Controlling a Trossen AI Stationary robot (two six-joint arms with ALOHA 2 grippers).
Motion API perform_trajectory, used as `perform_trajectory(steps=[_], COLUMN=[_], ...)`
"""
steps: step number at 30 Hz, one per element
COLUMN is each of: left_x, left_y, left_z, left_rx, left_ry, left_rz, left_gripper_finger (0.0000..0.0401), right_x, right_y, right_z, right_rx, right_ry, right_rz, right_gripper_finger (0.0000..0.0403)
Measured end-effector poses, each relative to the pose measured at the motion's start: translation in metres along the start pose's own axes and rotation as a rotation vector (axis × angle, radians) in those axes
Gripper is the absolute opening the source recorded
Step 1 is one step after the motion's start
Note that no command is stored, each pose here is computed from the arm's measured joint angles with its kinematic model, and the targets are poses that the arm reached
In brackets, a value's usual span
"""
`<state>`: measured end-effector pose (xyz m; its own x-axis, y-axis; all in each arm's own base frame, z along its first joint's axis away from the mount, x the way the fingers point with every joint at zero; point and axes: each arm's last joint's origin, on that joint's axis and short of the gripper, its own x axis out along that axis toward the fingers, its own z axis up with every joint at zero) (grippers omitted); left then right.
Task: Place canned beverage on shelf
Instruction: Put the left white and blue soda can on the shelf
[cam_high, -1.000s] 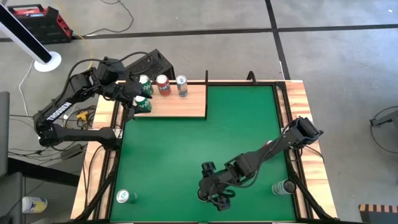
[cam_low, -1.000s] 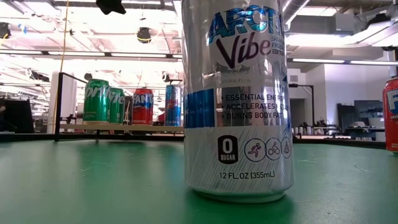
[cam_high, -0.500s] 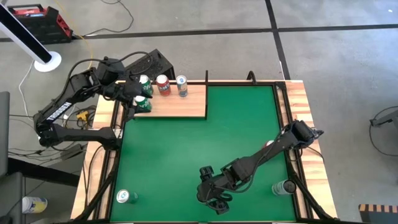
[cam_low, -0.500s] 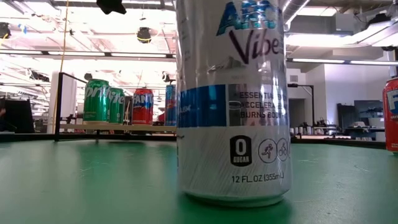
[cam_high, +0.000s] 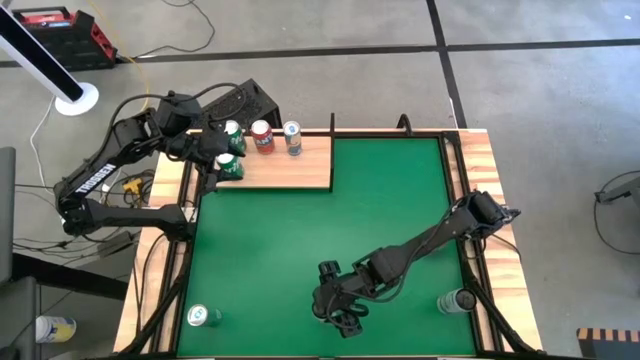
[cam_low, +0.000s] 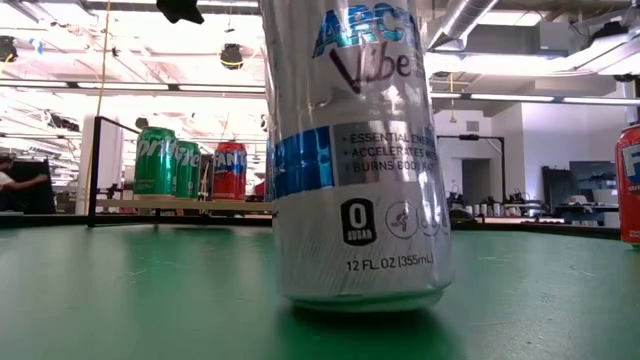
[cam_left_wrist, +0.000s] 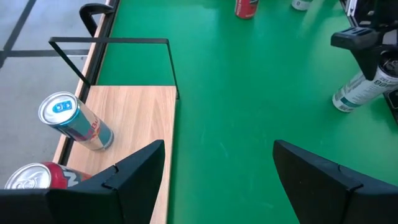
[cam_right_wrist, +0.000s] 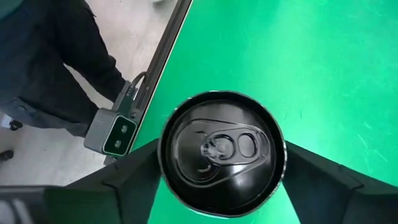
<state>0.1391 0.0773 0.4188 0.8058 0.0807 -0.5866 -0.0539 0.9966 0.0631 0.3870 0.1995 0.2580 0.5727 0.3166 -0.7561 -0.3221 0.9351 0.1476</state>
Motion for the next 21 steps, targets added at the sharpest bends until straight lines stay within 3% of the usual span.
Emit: perform_trajectory(steps=[5,10,15,21], left_x=[0.000,0.000,0.000,0.000], left_y=[0.000,0.000,0.000,0.000], left_z=[0.000,0.000,0.000,0.001], left_rx=[0.001,0.000,-0.017,-0.078], left_ry=[0.000,0.001,-0.002,-0.006], left_rz=[0.000,0.000,-0.001,0.000], left_gripper_finger=[0.0283,0.0283,0.0283,0.0283], right_x=[-0.008,-0.041,-0.084,-0.129], right_y=[-0.008,-0.025,-0.058,-0.118], right_z=[0.004,0.014,0.027,0.035], right_rx=[-0.003,0.013,0.052,0.034], right_ry=[-0.022,-0.069,-0.173,-0.285], right_rz=[-0.006,-0.050,-0.155,-0.322], right_gripper_finger=[0.0273,0.0273,0.0273,0.0273])
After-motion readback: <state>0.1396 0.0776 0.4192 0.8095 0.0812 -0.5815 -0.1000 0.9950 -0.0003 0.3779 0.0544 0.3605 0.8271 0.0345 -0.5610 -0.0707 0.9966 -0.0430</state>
